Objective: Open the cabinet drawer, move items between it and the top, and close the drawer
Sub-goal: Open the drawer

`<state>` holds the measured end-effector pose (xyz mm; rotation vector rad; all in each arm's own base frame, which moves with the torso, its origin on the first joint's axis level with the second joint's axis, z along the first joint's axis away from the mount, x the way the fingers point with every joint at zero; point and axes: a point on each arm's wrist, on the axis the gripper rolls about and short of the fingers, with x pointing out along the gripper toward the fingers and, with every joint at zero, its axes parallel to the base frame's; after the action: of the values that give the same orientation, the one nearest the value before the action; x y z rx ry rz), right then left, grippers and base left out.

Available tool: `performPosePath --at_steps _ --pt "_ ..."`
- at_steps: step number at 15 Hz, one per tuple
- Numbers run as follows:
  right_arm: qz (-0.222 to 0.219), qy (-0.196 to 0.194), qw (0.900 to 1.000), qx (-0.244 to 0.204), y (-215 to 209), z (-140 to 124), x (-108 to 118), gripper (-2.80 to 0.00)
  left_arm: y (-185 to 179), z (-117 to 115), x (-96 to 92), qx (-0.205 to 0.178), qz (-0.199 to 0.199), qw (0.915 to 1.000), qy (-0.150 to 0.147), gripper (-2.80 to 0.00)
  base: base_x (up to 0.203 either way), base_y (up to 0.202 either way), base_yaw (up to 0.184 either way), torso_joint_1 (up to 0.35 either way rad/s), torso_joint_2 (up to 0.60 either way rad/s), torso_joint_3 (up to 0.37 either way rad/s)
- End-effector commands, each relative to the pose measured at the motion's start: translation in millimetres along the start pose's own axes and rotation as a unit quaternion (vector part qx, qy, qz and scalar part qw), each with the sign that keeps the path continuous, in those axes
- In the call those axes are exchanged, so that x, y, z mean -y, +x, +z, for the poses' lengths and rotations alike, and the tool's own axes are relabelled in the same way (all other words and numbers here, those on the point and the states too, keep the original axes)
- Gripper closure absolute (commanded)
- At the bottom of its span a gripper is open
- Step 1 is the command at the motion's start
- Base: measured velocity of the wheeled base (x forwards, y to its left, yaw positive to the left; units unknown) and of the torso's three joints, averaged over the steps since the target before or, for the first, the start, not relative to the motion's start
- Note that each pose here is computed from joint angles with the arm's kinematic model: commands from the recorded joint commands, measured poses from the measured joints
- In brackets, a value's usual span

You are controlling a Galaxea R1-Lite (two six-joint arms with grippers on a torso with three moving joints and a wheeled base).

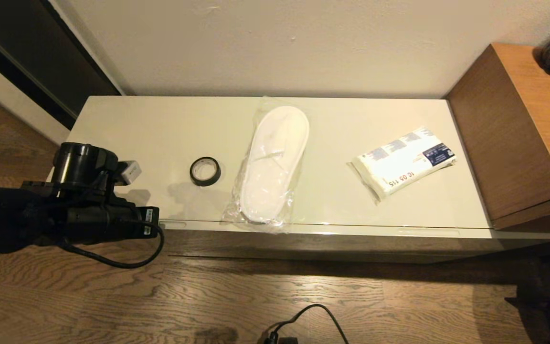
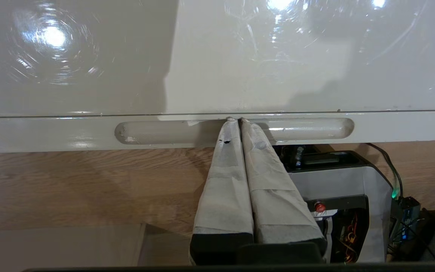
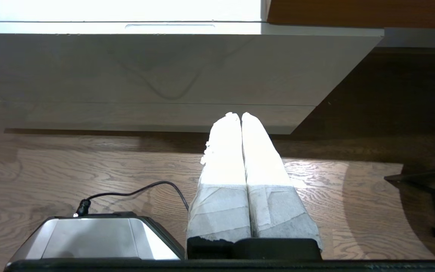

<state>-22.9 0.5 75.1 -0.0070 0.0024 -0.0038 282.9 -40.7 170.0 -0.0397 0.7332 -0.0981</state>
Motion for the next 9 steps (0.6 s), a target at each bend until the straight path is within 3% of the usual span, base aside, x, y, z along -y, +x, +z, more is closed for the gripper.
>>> performPosePath --at_steps 1,6,9 --pt "0.000 0.000 1.000 0.000 0.1 0.0 0.0 0.00 7.0 -8.7 -0.6 -0.021 0.001 0.9998 -0.001 0.00 0.000 0.000 0.000 0.000 0.00 0.000" --pt "0.000 0.000 1.000 0.000 0.1 0.0 0.0 0.00 15.8 -30.4 -5.0 -0.066 0.004 0.9978 -0.005 0.00 0.000 0.000 0.000 0.000 0.00 0.000" --pt "0.000 0.000 1.000 0.000 0.1 0.0 0.0 0.00 7.9 -67.3 -8.1 -0.120 0.006 0.9928 -0.003 0.00 0.000 0.000 0.000 0.000 0.00 0.000"
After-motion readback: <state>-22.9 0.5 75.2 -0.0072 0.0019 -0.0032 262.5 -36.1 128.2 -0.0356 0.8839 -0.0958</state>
